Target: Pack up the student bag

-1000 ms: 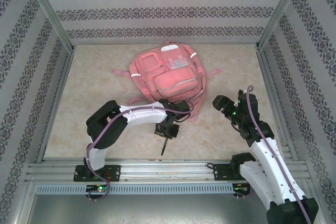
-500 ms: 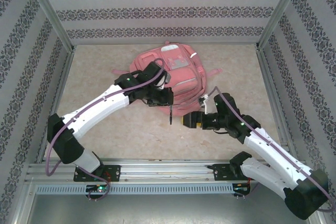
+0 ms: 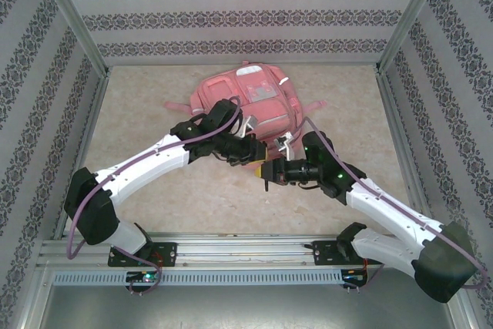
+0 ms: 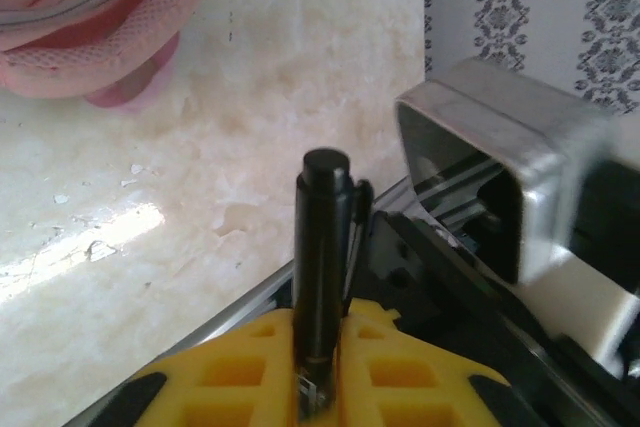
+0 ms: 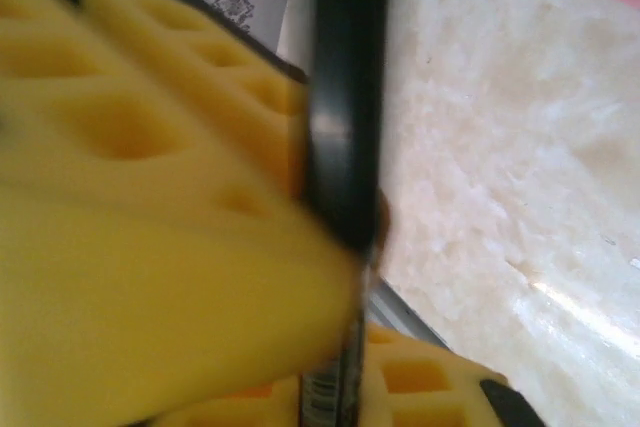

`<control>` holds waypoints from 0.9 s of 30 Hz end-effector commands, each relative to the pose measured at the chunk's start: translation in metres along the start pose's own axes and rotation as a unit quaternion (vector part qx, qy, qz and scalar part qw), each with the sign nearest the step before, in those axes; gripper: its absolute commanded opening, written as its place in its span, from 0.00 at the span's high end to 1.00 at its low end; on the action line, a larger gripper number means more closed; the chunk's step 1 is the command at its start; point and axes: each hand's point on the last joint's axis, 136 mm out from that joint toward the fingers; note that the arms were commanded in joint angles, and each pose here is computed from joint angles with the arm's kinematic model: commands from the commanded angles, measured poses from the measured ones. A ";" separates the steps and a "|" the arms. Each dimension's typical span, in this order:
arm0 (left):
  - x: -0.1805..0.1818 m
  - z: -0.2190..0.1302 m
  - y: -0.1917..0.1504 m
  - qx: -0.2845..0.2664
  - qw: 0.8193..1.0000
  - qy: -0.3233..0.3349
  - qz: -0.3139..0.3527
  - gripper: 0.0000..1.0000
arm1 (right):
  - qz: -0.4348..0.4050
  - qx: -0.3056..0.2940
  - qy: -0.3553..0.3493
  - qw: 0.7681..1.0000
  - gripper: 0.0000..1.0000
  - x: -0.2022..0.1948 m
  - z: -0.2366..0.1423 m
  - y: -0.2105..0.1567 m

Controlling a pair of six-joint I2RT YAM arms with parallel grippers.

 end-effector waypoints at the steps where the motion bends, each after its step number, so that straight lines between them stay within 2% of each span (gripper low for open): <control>1: -0.023 -0.013 -0.001 -0.005 0.999 -0.043 0.022 0.70 | -0.015 -0.021 0.022 0.999 1.00 0.013 -0.008 0.014; 3: -0.022 -0.016 0.004 -0.011 0.998 -0.048 0.031 0.48 | -0.001 -0.035 0.012 0.999 1.00 0.005 -0.014 0.020; 4: -0.020 -0.020 0.008 -0.018 0.998 -0.046 0.043 0.42 | 0.011 -0.045 0.003 0.999 1.00 -0.004 -0.017 0.023; 6: -0.009 -0.026 0.019 -0.035 0.997 -0.026 0.066 0.43 | 0.051 -0.064 -0.031 0.996 1.00 -0.027 -0.026 0.031; 8: 0.009 -0.031 0.034 -0.051 0.991 0.034 0.120 0.43 | 0.095 -0.077 -0.093 0.988 1.00 -0.059 -0.040 0.035; 10: 0.043 -0.032 0.049 -0.046 0.969 0.153 0.188 0.44 | 0.124 -0.082 -0.158 0.976 1.00 -0.089 -0.057 0.033; 13: 0.081 -0.018 0.066 0.002 0.929 0.248 0.273 0.43 | 0.125 -0.113 -0.235 0.957 1.00 -0.118 -0.085 0.040; 15: 0.095 -0.004 0.077 0.024 0.910 0.271 0.313 0.39 | 0.134 -0.145 -0.273 0.942 1.00 -0.131 -0.105 0.046; 20: 0.120 0.031 0.114 0.024 0.876 0.306 0.371 0.33 | 0.166 -0.204 -0.284 0.922 1.00 -0.145 -0.133 0.054; 24: 0.140 0.045 0.142 0.032 0.853 0.364 0.372 0.29 | 0.173 -0.195 -0.269 0.927 1.00 -0.143 -0.128 0.051; 27: 0.159 0.040 0.165 0.022 0.827 0.437 0.352 0.31 | 0.183 -0.189 -0.255 0.931 1.00 -0.144 -0.124 0.044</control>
Point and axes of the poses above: each hand's point on the last joint's axis, 136 mm out from that joint toward the fingers, its own z axis out along the fingers, its own x axis along the line the jaws close on, y = z × x, and after that the axes turned 5 degrees about z, right-handed
